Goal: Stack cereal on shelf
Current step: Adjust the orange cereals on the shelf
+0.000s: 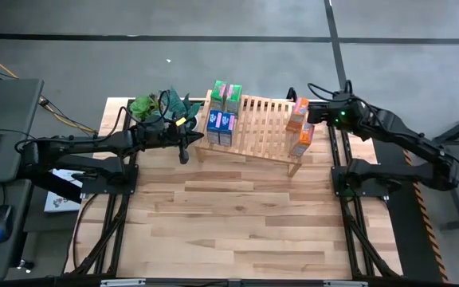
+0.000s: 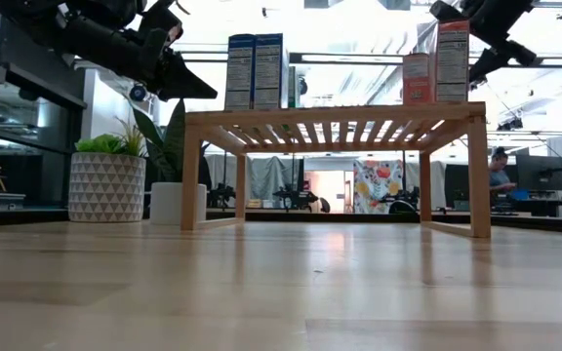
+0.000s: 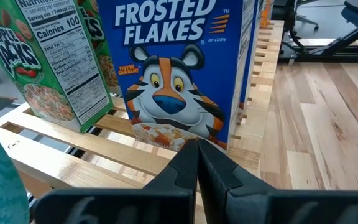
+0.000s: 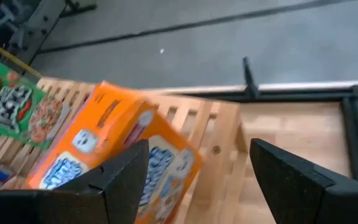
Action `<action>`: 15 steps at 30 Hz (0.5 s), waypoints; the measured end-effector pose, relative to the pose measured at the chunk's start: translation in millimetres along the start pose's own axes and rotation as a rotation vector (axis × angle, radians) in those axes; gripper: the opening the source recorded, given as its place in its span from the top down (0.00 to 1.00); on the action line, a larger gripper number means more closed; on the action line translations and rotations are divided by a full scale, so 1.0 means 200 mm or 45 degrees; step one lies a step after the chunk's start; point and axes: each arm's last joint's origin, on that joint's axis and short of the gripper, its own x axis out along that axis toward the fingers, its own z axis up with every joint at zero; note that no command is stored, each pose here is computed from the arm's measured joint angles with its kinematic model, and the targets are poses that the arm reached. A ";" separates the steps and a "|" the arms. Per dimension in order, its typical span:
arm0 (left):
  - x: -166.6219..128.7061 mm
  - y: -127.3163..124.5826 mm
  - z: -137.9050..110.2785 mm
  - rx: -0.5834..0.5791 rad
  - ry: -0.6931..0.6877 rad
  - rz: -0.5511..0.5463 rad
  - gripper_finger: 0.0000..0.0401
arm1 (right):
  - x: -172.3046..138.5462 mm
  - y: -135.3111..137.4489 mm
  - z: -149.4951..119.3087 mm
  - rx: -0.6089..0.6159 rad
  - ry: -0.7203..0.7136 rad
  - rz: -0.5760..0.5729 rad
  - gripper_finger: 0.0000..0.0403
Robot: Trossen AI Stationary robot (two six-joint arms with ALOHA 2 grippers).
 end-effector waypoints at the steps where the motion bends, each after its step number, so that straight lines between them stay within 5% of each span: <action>1: 0.00 0.00 0.00 0.000 0.000 0.001 1.00 | -0.01 -0.01 0.00 0.005 -0.019 -0.003 0.32; 8: 0.00 0.00 0.00 0.001 0.001 0.001 1.00 | -0.09 -0.05 0.01 0.021 -0.066 0.050 0.32; 15: 0.00 0.00 0.00 0.003 0.001 0.001 1.00 | -0.16 -0.13 -0.07 -0.042 0.224 0.128 0.32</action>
